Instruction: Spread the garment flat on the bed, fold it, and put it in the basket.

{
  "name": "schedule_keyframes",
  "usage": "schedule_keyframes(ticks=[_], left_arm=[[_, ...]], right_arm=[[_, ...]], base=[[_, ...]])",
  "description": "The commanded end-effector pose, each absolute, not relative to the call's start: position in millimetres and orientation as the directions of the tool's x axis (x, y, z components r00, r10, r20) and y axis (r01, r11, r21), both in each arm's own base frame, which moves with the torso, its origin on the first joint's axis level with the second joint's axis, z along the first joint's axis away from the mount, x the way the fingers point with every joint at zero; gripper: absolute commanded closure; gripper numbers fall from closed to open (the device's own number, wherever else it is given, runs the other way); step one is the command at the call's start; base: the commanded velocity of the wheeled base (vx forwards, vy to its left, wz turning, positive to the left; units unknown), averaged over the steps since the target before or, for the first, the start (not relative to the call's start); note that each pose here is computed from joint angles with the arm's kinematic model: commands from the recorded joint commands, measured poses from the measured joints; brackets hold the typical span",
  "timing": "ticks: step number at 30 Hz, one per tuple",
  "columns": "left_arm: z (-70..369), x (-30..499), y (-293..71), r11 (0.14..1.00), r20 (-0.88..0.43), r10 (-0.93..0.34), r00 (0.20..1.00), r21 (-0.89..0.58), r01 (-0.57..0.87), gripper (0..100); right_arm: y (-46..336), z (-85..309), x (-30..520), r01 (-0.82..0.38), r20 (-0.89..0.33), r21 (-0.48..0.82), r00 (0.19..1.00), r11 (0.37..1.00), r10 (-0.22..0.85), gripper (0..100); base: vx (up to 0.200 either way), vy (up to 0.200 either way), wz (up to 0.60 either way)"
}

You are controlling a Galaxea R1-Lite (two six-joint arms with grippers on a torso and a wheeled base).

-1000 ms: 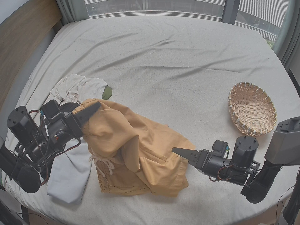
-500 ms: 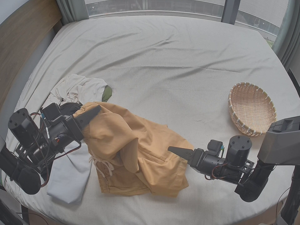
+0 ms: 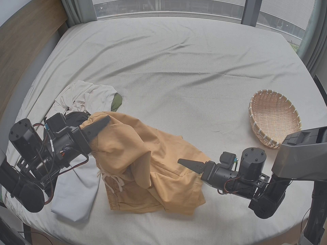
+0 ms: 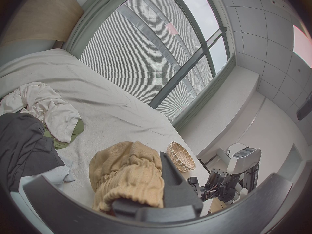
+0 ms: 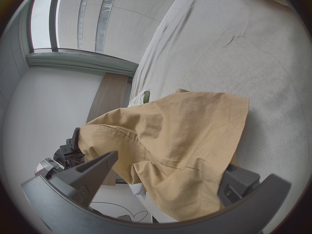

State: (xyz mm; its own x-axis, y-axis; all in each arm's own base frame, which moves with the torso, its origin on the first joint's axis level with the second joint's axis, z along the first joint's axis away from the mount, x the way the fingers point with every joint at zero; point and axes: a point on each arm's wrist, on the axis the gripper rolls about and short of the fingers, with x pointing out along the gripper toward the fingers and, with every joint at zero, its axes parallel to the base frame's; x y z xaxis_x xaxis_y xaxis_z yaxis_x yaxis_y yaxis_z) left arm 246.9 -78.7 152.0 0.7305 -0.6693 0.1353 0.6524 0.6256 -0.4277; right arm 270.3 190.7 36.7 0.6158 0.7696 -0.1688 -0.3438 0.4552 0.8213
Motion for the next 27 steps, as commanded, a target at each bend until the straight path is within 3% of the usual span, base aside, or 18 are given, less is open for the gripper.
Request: schedule_keyframes(ticks=[1,12,19,26,27], left_arm=[[152.7,246.8,-78.0,0.627,0.138,-0.668,0.732,-0.426,0.652,100],[151.9,245.3,-77.6,0.626,0.134,-0.669,0.731,-0.428,0.651,100],[149.9,244.0,-76.4,0.630,0.126,-0.666,0.735,-0.433,0.645,100],[147.8,241.9,-76.3,0.631,0.116,-0.667,0.736,-0.438,0.641,100],[147.8,241.9,-76.3,0.631,0.116,-0.667,0.736,-0.438,0.641,100]], right_arm=[[188.9,33.9,269.8,-0.335,-0.181,0.822,0.614,0.461,0.768,100],[154.6,81.6,244.2,-0.388,-0.100,0.817,0.633,0.426,0.767,100],[135.4,80.8,243.7,-0.366,-0.118,0.820,0.645,0.441,0.755,100],[140.0,72.4,246.1,-0.359,-0.141,0.823,0.622,0.441,0.770,100],[141.3,70.2,245.8,-0.365,-0.147,0.822,0.606,0.437,0.782,0]], base=[[0.000,0.000,0.00],[0.000,0.000,0.00],[0.000,0.000,0.00],[0.000,0.000,0.00],[0.000,0.000,0.00]])
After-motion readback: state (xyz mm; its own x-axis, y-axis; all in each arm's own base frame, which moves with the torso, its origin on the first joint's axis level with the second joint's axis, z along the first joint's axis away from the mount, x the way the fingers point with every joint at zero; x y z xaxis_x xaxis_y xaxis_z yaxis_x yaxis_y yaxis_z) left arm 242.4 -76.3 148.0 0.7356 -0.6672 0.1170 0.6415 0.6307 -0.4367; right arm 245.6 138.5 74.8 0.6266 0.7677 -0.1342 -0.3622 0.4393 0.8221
